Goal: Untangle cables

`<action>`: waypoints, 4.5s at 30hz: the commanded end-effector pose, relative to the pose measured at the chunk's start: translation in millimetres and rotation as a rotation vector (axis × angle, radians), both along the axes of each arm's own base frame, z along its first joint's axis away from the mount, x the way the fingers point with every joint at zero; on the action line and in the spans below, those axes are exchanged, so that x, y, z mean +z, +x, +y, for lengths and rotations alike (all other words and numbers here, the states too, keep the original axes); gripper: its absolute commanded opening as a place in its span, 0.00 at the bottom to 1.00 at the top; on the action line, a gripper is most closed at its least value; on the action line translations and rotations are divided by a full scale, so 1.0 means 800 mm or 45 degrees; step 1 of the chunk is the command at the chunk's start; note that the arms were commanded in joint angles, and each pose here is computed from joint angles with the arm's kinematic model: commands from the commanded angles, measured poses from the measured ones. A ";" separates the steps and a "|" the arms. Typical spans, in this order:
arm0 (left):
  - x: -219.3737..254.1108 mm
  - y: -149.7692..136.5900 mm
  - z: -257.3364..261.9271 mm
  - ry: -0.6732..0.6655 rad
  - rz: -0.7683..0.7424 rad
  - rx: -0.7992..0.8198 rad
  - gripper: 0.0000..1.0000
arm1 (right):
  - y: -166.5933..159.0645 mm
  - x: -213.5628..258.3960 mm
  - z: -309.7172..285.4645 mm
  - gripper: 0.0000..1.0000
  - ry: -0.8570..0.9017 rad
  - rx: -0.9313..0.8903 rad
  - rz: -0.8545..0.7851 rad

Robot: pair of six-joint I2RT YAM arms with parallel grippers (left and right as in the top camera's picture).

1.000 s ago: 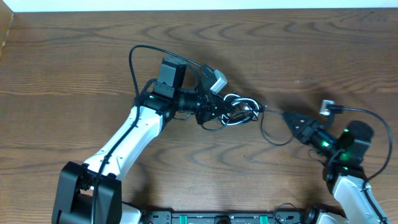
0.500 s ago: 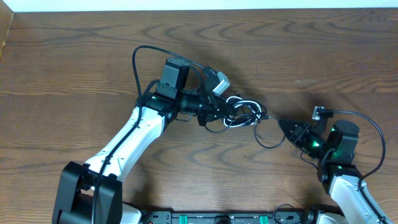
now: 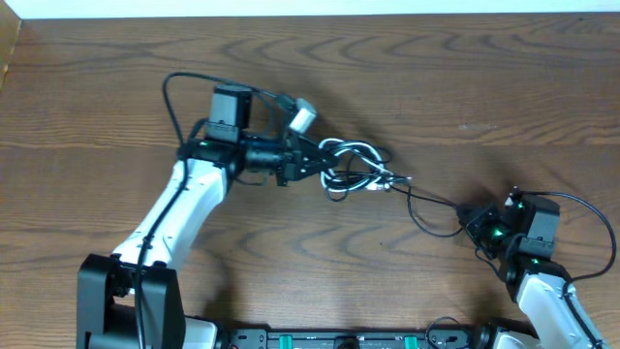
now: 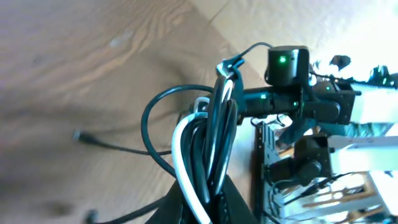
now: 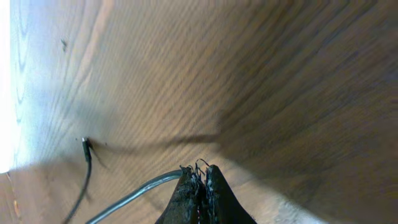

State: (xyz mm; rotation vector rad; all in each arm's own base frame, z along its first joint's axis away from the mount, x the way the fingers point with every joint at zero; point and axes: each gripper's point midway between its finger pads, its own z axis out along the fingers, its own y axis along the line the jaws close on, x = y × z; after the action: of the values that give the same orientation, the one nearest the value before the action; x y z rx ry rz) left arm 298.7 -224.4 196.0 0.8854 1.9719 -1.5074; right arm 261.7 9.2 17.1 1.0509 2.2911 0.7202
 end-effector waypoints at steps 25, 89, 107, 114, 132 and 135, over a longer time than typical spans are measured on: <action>-0.060 0.046 0.093 0.408 0.377 0.573 0.08 | -0.023 -0.012 -0.062 0.01 -0.111 -0.205 0.095; 0.108 -0.055 -0.015 0.231 -0.163 0.402 0.08 | -0.053 0.190 0.193 0.75 0.126 1.231 -0.941; 0.079 -0.078 -0.007 0.318 0.033 0.384 0.08 | -0.046 0.233 0.218 0.67 -0.158 1.373 -1.352; 0.088 -0.093 -0.015 0.255 0.068 0.292 0.08 | -0.047 0.241 0.232 0.63 -0.172 1.399 -1.423; 0.073 -0.068 0.001 0.366 0.008 0.446 0.08 | -0.041 0.216 0.246 0.01 -0.098 1.410 -1.301; 0.066 -0.055 0.011 0.423 -0.017 0.531 0.08 | -0.053 0.223 0.252 0.01 -0.049 1.474 -1.345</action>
State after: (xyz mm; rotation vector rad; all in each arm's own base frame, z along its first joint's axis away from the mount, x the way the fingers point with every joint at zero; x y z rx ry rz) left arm 237.5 -227.0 249.8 0.6080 2.2639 -1.1072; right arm 228.2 204.3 183.5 -0.6830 1.7262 1.1514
